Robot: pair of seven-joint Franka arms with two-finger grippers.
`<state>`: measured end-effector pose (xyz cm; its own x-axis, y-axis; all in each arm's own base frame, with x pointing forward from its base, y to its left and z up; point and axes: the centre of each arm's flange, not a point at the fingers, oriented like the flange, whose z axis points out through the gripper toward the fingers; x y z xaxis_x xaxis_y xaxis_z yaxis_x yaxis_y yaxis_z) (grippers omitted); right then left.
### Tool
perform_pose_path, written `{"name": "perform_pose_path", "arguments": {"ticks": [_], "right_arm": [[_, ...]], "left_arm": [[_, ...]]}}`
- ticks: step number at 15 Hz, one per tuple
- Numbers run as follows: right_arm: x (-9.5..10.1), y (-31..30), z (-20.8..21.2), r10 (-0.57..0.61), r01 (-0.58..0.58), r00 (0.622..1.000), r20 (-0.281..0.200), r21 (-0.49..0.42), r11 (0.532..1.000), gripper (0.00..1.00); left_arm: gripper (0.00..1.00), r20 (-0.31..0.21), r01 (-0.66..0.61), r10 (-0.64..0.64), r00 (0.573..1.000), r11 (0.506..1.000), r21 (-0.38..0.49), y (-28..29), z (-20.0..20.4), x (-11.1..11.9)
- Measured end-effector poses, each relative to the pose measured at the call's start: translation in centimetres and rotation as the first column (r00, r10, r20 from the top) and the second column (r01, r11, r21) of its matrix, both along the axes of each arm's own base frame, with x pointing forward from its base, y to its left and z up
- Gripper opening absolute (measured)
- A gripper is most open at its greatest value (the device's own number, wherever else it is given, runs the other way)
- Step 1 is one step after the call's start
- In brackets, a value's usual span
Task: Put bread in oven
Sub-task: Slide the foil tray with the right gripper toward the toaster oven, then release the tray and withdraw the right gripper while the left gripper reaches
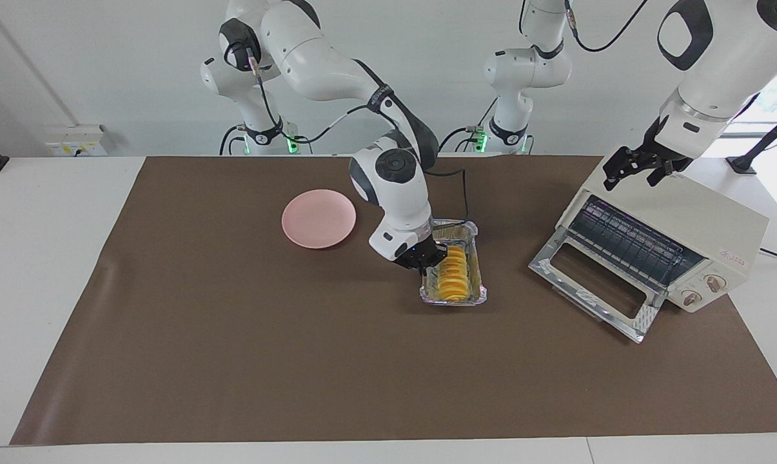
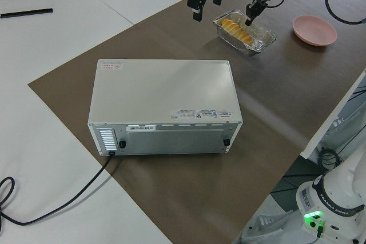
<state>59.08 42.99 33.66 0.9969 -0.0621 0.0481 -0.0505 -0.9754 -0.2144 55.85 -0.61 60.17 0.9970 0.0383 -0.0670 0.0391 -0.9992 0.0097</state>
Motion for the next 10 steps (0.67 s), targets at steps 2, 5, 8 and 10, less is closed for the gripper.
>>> {"name": "perform_pose_path", "arguments": {"ticks": [2,5,8,10], "right_arm": [[-0.8,0.1,-1.5,0.021,-0.021,1.000,-0.004,-0.009,1.000,0.02],[-0.8,0.1,-1.5,0.024,-0.024,1.000,-0.003,-0.010,1.000,0.07],[-0.6,-0.1,-0.6,0.014,-0.015,1.000,0.005,0.003,1.000,0.39],[0.2,-1.0,0.8,-0.021,0.021,1.000,-0.003,0.033,0.999,0.61]], "left_arm": [[1.00,0.000,0.000,0.000,1.000,1.000,0.000,0.0,0.0,0.0],[1.00,0.000,0.000,0.000,1.000,1.000,0.000,0.0,0.0,0.0],[1.00,0.000,0.000,0.000,1.000,1.000,0.000,0.0,0.0,0.0],[1.00,0.000,0.000,0.000,1.000,1.000,0.000,0.0,0.0,0.0]]}}
